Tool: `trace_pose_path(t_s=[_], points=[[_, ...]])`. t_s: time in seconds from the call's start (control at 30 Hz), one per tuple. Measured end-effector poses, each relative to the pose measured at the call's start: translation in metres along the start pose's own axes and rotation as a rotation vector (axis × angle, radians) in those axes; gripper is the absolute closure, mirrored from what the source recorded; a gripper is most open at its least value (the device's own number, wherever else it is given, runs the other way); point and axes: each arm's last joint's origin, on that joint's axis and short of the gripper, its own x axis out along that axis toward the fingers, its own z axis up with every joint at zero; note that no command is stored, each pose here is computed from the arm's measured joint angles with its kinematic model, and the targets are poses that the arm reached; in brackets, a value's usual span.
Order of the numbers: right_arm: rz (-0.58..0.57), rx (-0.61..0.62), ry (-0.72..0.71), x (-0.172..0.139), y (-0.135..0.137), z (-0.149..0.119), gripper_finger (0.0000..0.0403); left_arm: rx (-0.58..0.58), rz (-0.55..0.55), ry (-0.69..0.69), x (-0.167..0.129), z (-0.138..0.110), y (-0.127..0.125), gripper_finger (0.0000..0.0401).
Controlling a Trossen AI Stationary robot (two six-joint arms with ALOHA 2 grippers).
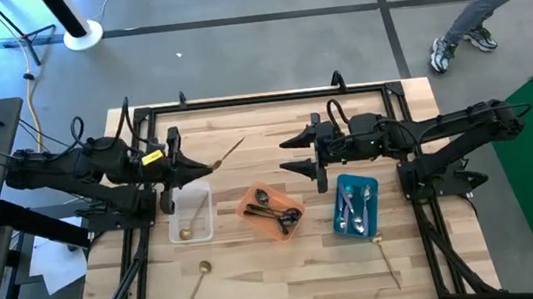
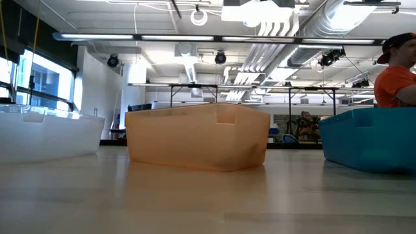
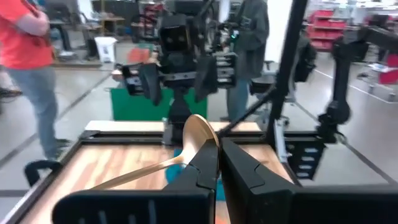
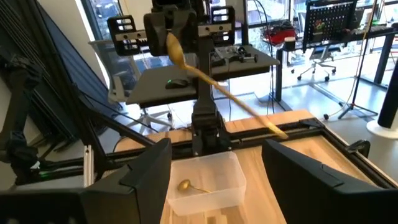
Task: Sort silverware by color (type)
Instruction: Put the top gold spoon into the transparent bin
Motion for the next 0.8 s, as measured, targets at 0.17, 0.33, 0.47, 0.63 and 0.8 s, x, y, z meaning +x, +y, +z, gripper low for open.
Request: trace_pose_path(t_s=[0.17, 0.33, 0.47, 0.63, 0.8], points=[[-0.013, 0.001, 0.035, 0.0, -0.001, -0.003, 0.0167, -0.089, -0.012, 0.159, -0.015, -0.013, -0.001, 0.0401], [-0.062, -0.003, 0.06, 0.0, -0.003, -0.006, 0.0167, -0.217, -0.057, 0.343, -0.025, -0.027, -0.012, 0.0401], [-0.091, -0.006, 0.066, 0.0, -0.003, -0.007, 0.0167, -0.273, -0.068, 0.484, -0.035, -0.04, -0.023, 0.0401], [-0.119, -0.007, 0.061, 0.0, -0.004, -0.007, 0.0167, -0.254, 0.045, 0.699, -0.05, -0.06, -0.026, 0.0401], [-0.159, -0.008, 0.055, -0.001, -0.006, -0.007, 0.0167, -0.199, 0.123, 0.8, -0.053, -0.072, -0.026, 0.0401]])
